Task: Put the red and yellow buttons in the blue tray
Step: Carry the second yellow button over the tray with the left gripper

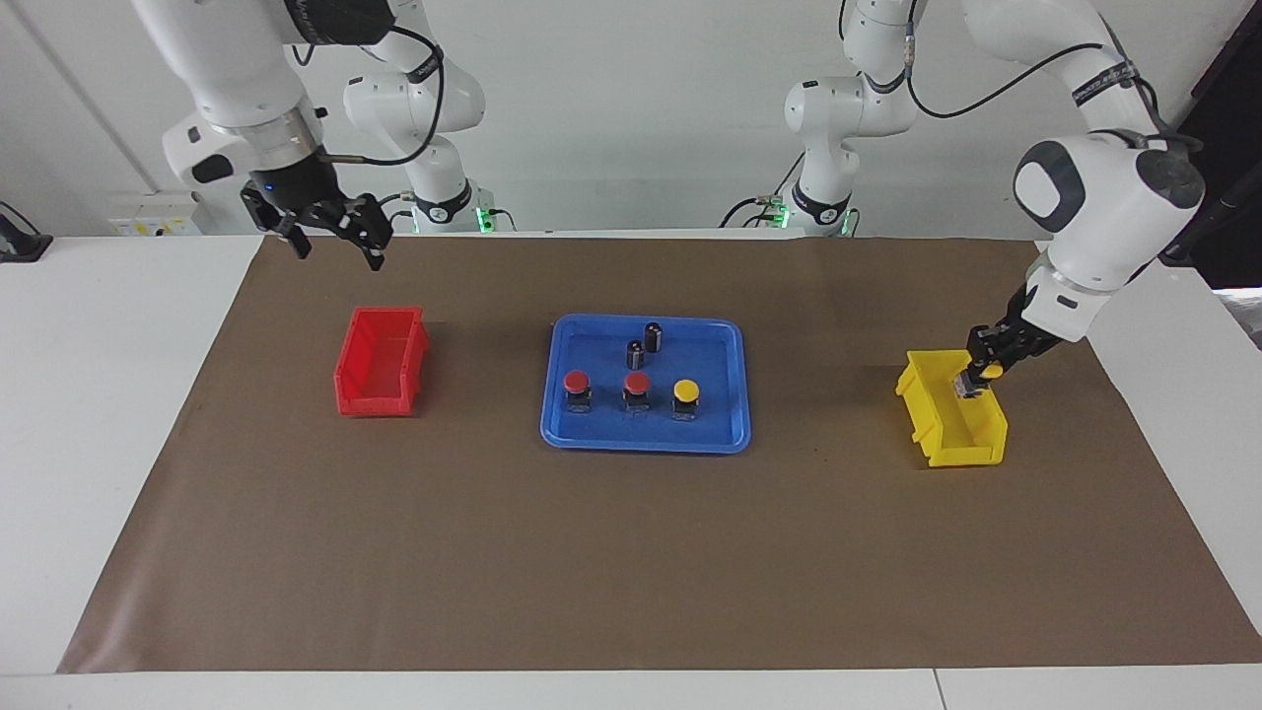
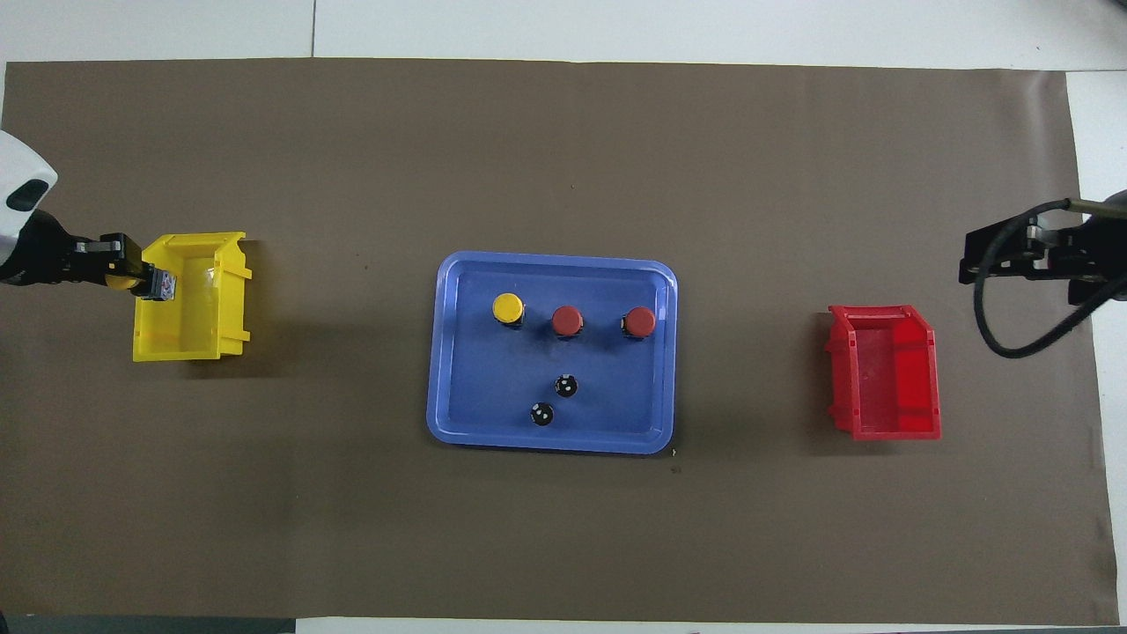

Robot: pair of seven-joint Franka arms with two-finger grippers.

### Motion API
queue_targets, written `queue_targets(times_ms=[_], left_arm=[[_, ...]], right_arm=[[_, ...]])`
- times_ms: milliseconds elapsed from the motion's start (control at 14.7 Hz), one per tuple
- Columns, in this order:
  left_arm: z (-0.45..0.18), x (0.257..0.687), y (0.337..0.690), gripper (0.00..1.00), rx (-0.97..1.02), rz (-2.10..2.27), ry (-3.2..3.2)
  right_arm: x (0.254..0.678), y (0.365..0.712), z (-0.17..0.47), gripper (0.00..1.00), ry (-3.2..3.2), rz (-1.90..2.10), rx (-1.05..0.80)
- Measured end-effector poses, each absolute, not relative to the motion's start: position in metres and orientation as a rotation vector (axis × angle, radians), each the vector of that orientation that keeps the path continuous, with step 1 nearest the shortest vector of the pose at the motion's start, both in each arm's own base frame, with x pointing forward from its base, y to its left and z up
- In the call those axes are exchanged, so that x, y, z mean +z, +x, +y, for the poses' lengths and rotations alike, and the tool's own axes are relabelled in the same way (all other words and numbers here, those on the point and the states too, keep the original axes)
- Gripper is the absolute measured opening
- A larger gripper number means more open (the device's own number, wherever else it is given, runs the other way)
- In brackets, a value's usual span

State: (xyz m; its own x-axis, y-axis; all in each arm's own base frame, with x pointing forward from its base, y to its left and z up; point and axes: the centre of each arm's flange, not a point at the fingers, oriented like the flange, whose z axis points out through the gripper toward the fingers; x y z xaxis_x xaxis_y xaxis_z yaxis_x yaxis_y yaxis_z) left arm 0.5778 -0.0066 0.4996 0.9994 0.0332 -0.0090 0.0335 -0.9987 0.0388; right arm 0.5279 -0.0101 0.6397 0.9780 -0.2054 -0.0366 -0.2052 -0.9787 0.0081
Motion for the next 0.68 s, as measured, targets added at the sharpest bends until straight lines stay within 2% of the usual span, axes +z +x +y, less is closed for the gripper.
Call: queue_targets(times_ms=[136,408,680], left_arm=[[-0.086,0.5,0.574,0.41,-0.014,0.107,3.102],[-0.252,0.458,0.535,0.41,0.042,0.163,3.087],[-0.317,0.414,0.5,0.41,0.077,0.175,3.069]], right_arm=[[0.637,0.528,-0.034,1.0,3.125,-0.292,-0.065],[0.631,0.528,-0.041,1.0,3.134,-0.199,-0.09],[0.631,0.525,-0.05,1.0,3.137,-0.171,-0.106]])
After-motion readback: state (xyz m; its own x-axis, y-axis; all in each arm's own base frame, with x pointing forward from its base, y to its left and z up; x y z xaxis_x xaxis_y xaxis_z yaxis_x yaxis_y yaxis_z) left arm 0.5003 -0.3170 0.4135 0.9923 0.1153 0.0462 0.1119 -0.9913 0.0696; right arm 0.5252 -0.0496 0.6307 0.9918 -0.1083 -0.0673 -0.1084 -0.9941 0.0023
